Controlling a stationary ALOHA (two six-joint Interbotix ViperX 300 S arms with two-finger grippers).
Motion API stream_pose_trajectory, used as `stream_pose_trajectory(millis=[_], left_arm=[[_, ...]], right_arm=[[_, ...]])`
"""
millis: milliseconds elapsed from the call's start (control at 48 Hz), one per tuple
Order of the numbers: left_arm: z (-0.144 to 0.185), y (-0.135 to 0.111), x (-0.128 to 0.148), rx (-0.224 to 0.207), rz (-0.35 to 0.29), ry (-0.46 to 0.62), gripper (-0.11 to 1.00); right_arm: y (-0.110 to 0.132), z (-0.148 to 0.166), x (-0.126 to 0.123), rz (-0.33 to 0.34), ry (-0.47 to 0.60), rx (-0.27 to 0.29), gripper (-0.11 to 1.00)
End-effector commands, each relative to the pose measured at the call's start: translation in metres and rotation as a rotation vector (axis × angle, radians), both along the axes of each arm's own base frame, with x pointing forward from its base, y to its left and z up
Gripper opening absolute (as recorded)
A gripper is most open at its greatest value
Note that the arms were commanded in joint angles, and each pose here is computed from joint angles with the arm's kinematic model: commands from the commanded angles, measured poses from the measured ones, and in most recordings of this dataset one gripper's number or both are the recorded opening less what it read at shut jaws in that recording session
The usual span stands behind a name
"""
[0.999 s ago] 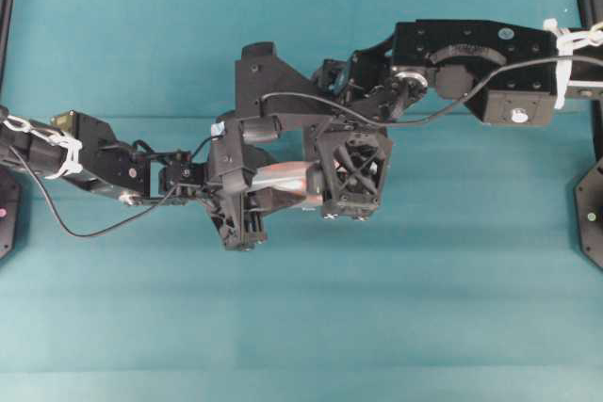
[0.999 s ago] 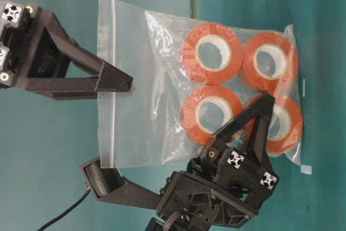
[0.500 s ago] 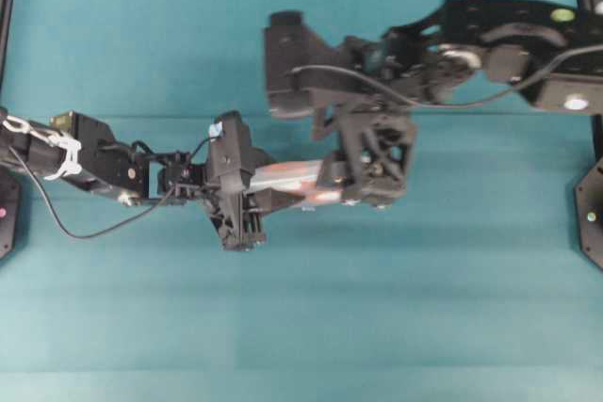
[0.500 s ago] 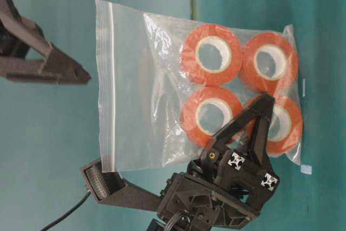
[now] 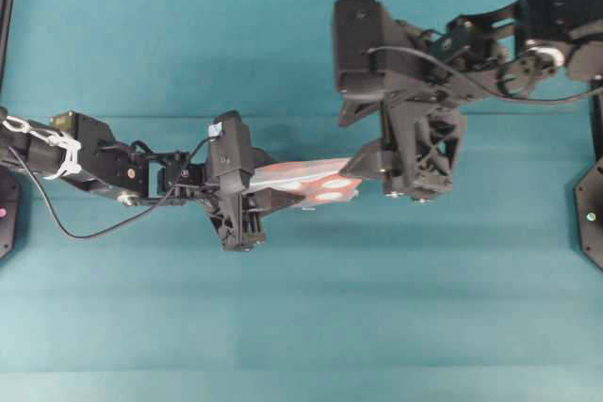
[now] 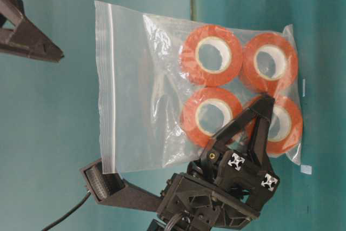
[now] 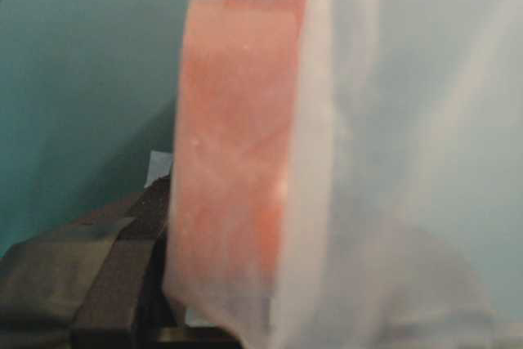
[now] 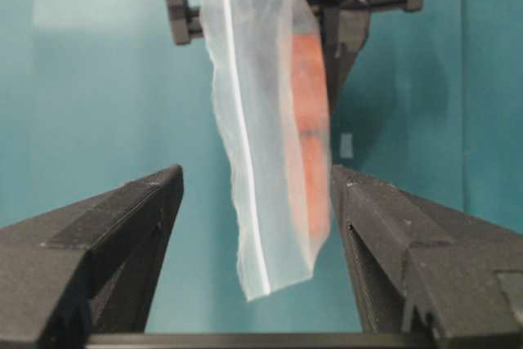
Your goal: Hand over the clear zip bag and make it stand upright.
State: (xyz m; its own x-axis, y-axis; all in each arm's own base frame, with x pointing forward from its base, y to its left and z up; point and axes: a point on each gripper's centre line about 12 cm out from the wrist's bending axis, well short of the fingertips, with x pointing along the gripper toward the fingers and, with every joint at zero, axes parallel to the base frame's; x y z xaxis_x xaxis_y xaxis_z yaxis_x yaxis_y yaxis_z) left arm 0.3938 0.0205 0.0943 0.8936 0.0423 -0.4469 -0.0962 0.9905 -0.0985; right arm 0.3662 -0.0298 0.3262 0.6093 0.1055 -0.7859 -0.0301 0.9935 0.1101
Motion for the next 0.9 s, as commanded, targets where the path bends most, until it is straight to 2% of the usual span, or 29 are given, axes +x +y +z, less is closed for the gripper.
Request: stream_pose_trajectory(millis=[0, 312, 562, 874], left_arm=[[0.006, -0.001, 0.003, 0.003, -0.005, -0.021, 0.25], [0.009, -0.002, 0.004, 0.008, -0.007, -0.043, 0.25], [0.011, -0.004, 0.006, 0.06, -0.037, -0.05, 0.25], [0.01, -0.003, 0.005, 0.06, -0.036, -0.047, 0.25]], right_arm=[[0.001, 0.015, -0.007, -0.021, -0.045, 0.011, 0.8], [0.004, 0.02, -0.032, -0.043, -0.082, 0.019, 0.8], [0.008, 0.019, -0.049, -0.058, -0.161, 0.014, 0.8], [0.009, 0.022, -0.06, -0.072, -0.237, 0.007, 0.8]])
